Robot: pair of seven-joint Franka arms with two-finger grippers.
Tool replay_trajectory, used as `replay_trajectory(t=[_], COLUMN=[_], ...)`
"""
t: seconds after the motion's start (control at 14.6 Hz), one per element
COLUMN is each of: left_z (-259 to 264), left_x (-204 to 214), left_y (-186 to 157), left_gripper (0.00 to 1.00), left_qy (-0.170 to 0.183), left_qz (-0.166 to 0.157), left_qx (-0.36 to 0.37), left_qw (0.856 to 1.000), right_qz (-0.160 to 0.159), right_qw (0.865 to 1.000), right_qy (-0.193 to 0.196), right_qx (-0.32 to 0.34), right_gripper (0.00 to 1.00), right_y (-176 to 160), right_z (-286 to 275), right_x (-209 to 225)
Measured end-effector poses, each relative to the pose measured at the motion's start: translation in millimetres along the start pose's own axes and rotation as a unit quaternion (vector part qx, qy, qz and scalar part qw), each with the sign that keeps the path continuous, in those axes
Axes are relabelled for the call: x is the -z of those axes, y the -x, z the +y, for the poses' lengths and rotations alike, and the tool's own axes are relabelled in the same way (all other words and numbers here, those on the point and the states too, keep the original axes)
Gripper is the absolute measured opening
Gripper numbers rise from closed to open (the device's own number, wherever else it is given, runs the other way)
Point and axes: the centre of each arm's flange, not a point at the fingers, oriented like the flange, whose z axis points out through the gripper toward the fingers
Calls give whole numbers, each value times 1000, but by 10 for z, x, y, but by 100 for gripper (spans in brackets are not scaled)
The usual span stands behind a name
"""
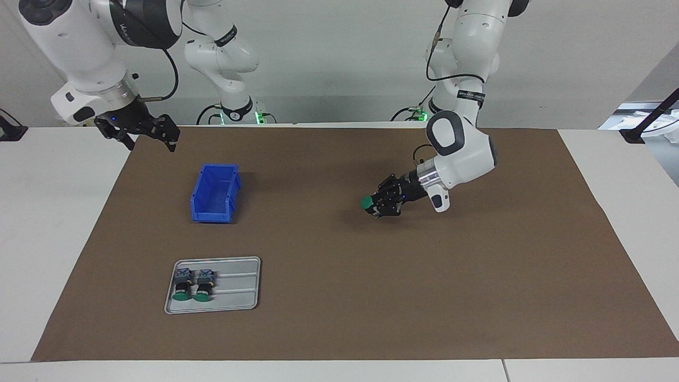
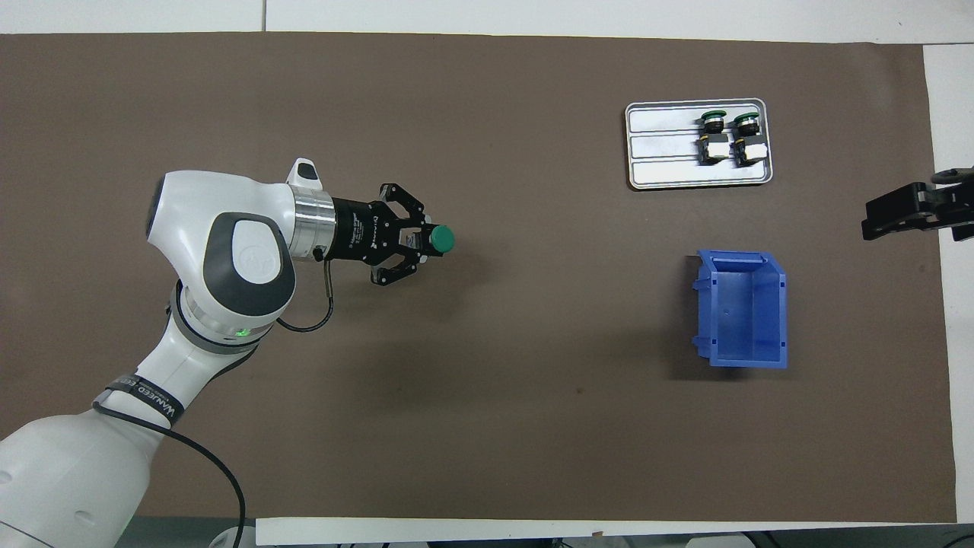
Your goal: Place and press button with both arms
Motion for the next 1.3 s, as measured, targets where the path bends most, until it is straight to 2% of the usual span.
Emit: replay_trajectory(t=[0.14,0.41,0.62,0.82,1.3], left_z=[-22,-68,-163,-243,-351], left_x=[76,328,200,102,-75], left_y=[-100,-540,-691,-773,-717], left_gripper=[34,34,34,34,34], left_qy=[10,50,70,74,118], left_qz=[-31,-83,-105,-122,-157], left_qx=[8,20,19,20,32], left_qw=[999,995,992,990,980], right_qz=[0,0,0,0,0], right_qw=[1000,1000,1000,1000,1000], right_qy=[0,0,0,0,0], right_qx=[0,0,0,0,0], right_gripper=[99,99,99,99,99], right_y=[0,0,0,0,0], right_z=[0,0,0,0,0], right_x=[0,0,0,0,0])
